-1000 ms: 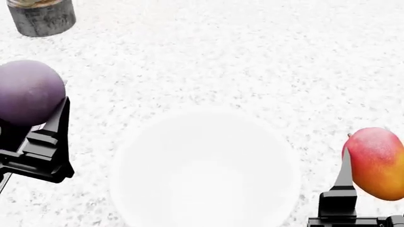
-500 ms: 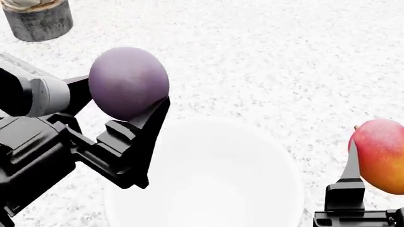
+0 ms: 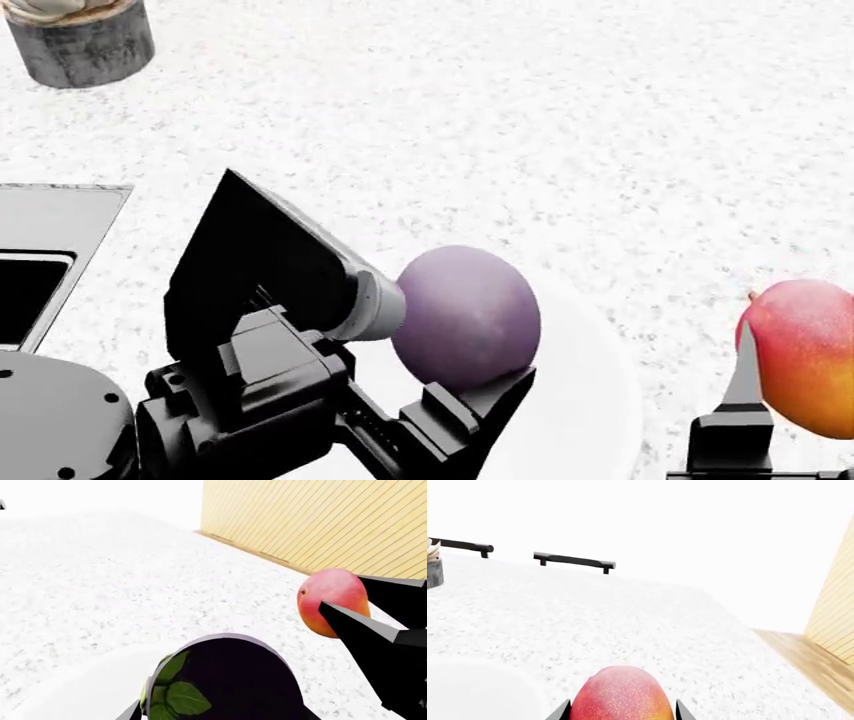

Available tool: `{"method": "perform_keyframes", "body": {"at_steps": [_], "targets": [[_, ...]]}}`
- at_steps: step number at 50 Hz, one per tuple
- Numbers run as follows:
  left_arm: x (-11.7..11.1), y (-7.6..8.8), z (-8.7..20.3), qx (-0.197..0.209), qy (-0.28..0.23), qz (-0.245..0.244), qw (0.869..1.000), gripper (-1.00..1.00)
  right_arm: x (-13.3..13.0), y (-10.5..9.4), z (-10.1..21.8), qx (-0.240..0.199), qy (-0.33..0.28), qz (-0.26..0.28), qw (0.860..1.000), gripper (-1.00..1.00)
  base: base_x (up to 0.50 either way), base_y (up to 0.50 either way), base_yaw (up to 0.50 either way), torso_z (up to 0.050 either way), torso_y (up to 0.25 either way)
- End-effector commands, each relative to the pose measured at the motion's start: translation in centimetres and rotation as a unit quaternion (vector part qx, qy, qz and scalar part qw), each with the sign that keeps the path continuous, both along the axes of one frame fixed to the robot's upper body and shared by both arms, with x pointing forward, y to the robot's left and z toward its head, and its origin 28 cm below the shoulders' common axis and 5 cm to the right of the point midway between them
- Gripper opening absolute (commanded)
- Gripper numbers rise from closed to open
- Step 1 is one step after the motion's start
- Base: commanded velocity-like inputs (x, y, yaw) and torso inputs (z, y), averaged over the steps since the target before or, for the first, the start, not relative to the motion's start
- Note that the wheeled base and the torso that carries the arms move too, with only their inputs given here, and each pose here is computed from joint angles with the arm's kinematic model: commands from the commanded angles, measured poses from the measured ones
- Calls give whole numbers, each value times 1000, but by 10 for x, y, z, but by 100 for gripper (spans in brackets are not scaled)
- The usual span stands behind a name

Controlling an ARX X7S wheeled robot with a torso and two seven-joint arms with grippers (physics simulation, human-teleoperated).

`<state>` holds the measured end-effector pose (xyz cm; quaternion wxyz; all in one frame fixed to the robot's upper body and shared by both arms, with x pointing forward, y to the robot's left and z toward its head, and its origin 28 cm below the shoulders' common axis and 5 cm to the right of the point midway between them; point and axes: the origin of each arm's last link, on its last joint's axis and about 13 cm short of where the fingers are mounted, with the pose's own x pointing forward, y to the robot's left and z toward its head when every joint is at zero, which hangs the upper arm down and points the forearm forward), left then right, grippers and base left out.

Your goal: Pick the eggplants and mangos from the sink and place them in one bowl. Place the bell pepper in the other bowl. Then turn off the sink faucet.

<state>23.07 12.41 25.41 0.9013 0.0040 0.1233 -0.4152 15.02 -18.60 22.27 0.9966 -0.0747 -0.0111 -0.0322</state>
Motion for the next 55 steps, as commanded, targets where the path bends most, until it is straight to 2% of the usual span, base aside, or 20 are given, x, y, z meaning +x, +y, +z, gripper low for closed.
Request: {"method": "perform_keyframes", "body": {"at_steps": [1, 9, 10, 25, 36, 40, 46, 49, 50, 51, 52, 54, 55], "targets": [[5, -7, -5, 17, 12, 7, 1000, -100, 0, -2, -3, 3, -2, -5, 1000, -100, 0, 0, 0, 0, 0], [6, -7, -11, 29, 15, 16, 999, -100, 1, -2, -6, 7, -1, -6, 1000, -100, 0, 0, 0, 0, 0], [7, -7, -11, 30, 15, 17, 999, 100, 1, -2, -6, 8, -2, -6, 1000, -100, 0, 0, 0, 0, 0], [10, -7, -10, 32, 9, 24, 999, 100, 3, -2, -6, 7, 0, -5, 1000, -100, 0, 0, 0, 0, 1], [20, 4, 23, -8, -19, 50, 999, 100, 7, 0, 4, 4, -4, 5, 1000, -100, 0, 0, 0, 0, 0], [29, 18, 41, -23, -68, 89, 993, 100, 13, 3, 19, 5, -10, 26, 1000, -100, 0, 0, 0, 0, 0], [38, 43, 42, -20, -107, 157, 982, 100, 26, 9, 47, 4, 12, 80, 997, -100, 0, 0, 0, 0, 0], [39, 62, 44, -27, -134, 202, 970, 100, 33, 14, 63, 2, 21, 107, 994, -100, 0, 0, 0, 0, 0], [37, 69, 43, -20, -156, 225, 962, 100, 37, 17, 70, -3, 24, 118, 993, -100, 0, 0, 0, 0, 0], [35, 76, 40, -16, -163, 239, 957, 100, 40, 21, 78, 46, 24, 154, 987, -100, 0, 0, 0, 0, 0], [34, 78, 39, -14, -161, 243, 956, 100, 41, 22, 80, 59, 25, 156, 986, -100, 0, 0, 0, 0, 0], [28, 91, 28, 2, -163, 270, 949, 100, 49, 25, 94, 68, 39, 172, 982, -100, 0, 0, 0, 0, 0], [26, 95, 25, 3, -160, 277, 947, 100, 53, 27, 98, 56, 57, 187, 979, -100, 0, 0, 0, 0, 0]]}}
